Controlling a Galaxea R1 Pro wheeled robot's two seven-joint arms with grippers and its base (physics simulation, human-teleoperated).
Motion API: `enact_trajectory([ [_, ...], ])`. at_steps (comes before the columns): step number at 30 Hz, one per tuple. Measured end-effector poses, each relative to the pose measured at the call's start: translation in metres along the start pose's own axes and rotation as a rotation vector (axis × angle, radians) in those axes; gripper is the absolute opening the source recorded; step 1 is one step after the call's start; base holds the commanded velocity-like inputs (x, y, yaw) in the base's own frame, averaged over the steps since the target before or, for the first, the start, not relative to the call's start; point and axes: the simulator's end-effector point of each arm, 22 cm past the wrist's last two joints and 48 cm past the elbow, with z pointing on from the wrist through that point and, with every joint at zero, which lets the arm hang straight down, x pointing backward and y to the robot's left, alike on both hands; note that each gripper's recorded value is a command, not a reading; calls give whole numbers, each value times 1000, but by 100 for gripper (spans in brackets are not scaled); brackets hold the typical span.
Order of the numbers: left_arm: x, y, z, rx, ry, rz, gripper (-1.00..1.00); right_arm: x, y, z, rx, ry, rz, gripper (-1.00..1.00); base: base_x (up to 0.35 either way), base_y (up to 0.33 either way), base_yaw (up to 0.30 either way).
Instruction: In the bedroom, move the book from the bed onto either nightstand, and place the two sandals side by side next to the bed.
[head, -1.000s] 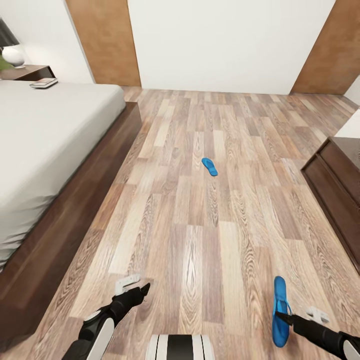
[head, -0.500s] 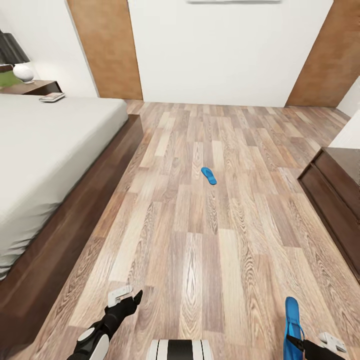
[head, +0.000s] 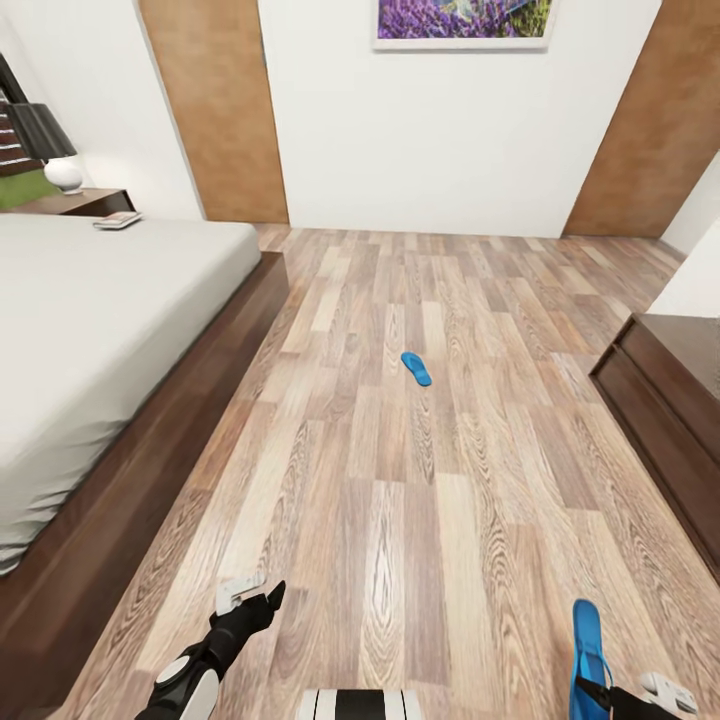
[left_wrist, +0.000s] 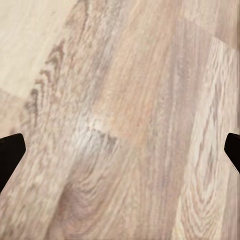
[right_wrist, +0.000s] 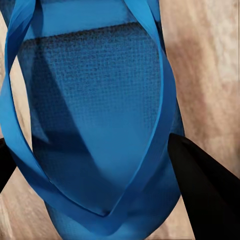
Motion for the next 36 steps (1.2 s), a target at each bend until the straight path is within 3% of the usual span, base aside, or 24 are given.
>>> enact_trajectory([
  [20, -25, -11, -14, 18, -51, 10, 100, -30, 16, -15, -29, -82, -28, -100, 0, 0, 0],
  [25, -28, -13, -17, 20, -58, 12, 100, -25, 10, -19, -14, -90, -25, -100, 0, 0, 0],
  [33, -6, 3, -19, -14, -27, 14, 100, -23, 6, -26, 2, -127, -35, -100, 0, 0, 0],
  [36, 0, 14, -21, -37, -51, 14, 100, -16, 2, -28, 11, -120, -23, -100, 0, 0, 0],
])
